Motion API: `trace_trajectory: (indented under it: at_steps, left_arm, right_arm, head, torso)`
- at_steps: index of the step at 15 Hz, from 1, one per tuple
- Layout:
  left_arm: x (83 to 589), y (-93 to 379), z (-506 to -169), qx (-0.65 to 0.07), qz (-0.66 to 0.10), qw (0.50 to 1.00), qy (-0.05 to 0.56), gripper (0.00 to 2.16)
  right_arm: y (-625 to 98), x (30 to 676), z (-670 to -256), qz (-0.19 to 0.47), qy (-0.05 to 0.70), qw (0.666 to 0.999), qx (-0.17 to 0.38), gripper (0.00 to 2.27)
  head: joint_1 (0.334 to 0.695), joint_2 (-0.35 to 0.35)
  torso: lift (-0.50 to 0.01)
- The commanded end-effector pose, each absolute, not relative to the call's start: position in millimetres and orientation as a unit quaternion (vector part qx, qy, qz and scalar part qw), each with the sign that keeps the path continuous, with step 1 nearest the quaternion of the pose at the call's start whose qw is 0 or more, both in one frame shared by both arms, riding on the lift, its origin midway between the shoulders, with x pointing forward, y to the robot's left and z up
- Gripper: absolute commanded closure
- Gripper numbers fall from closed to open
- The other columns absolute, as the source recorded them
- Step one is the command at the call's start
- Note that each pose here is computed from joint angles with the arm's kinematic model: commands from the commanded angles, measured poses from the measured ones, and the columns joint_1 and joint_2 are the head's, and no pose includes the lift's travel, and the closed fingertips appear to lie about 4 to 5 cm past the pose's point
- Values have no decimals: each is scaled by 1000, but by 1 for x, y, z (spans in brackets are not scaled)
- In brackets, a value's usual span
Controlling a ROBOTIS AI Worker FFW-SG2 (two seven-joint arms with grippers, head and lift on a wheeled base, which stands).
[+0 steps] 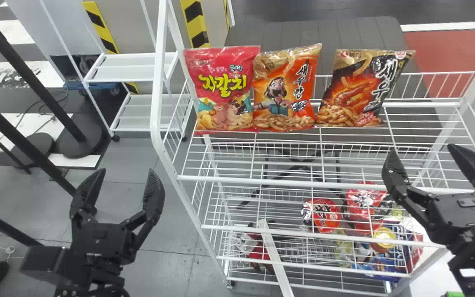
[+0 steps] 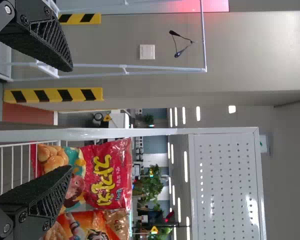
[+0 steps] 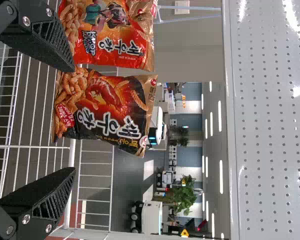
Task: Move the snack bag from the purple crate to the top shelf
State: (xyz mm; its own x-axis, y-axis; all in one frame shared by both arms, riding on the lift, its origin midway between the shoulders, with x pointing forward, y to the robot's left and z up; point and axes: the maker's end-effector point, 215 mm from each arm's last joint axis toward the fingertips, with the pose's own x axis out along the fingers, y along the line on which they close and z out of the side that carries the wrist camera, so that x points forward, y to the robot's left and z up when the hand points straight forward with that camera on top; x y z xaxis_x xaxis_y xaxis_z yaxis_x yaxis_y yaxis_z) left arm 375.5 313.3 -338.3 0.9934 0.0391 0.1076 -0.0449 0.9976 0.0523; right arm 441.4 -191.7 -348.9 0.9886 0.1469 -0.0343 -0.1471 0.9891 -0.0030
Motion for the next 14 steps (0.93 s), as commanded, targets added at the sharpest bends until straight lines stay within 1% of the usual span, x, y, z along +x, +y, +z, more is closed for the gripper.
trace_trajectory:
  at_steps: [1,14]
  left_arm:
    - [377,313,-337,27,21,998,-55,130]
    - [379,313,-342,26,22,998,-52,130]
  right_arm:
    - [-191,441,-348,74,16,997,-2,117]
    - [-188,440,-350,79,14,997,3,113]
  head:
    - [695,168]
    - [695,171]
  torso:
    - [3]
    - [3]
